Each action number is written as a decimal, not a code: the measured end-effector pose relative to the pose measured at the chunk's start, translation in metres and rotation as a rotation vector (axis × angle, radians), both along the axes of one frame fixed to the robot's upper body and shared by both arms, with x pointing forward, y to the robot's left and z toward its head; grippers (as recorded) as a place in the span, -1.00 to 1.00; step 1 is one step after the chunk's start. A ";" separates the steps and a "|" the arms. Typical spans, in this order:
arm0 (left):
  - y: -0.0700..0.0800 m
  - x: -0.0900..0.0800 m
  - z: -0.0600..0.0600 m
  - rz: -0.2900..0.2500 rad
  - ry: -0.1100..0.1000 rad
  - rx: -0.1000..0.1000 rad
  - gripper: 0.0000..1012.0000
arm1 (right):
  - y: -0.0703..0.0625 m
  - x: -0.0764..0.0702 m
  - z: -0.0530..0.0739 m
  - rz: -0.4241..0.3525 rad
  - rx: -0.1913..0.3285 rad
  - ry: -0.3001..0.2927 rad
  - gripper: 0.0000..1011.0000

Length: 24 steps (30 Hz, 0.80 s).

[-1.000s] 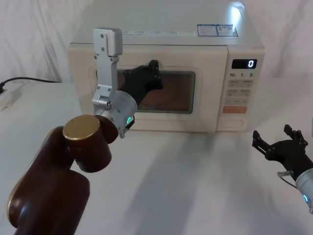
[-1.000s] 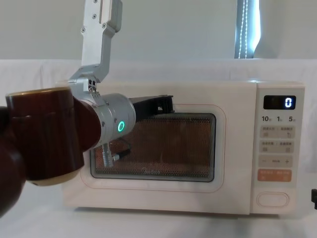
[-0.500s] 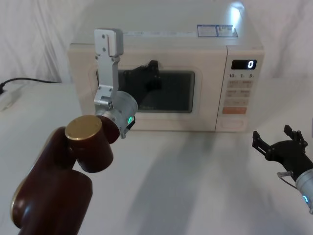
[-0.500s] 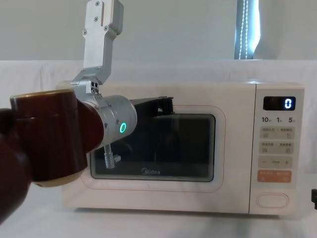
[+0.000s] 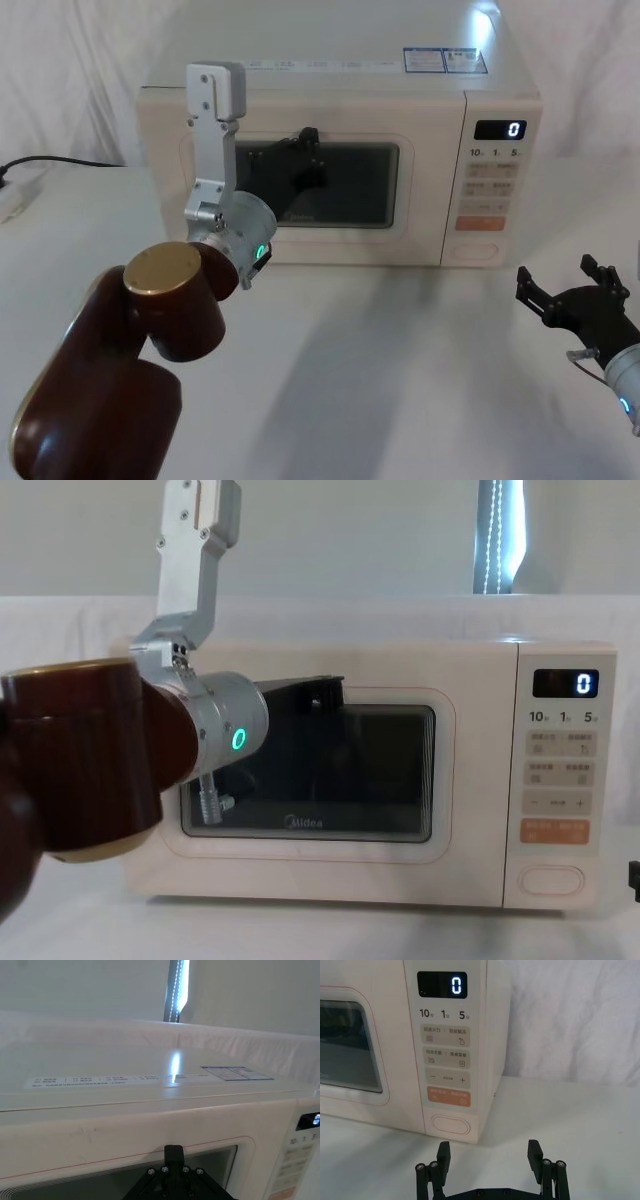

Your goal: Press the button to open the microwave door with one hand; close the microwave door with the other hand.

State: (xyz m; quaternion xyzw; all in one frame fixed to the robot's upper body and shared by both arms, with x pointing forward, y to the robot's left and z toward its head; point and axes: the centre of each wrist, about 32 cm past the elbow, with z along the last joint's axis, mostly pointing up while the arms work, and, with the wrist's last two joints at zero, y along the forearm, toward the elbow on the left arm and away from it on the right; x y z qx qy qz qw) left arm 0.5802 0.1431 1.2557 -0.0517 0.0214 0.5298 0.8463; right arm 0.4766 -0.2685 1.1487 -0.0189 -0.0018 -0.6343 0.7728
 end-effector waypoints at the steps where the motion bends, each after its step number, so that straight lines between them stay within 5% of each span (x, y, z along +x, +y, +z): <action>1: 0.001 -0.003 0.001 -0.001 -0.003 -0.001 -1.00 | 0.000 0.000 0.000 0.000 0.000 0.000 0.98; 17: 0.018 -0.035 0.010 0.009 -0.037 -0.009 -0.97 | 0.000 0.000 0.000 0.000 0.000 0.000 0.98; 24: 0.035 -0.051 0.007 0.046 -0.074 0.011 -0.56 | 0.000 0.000 0.000 0.000 0.000 0.000 0.98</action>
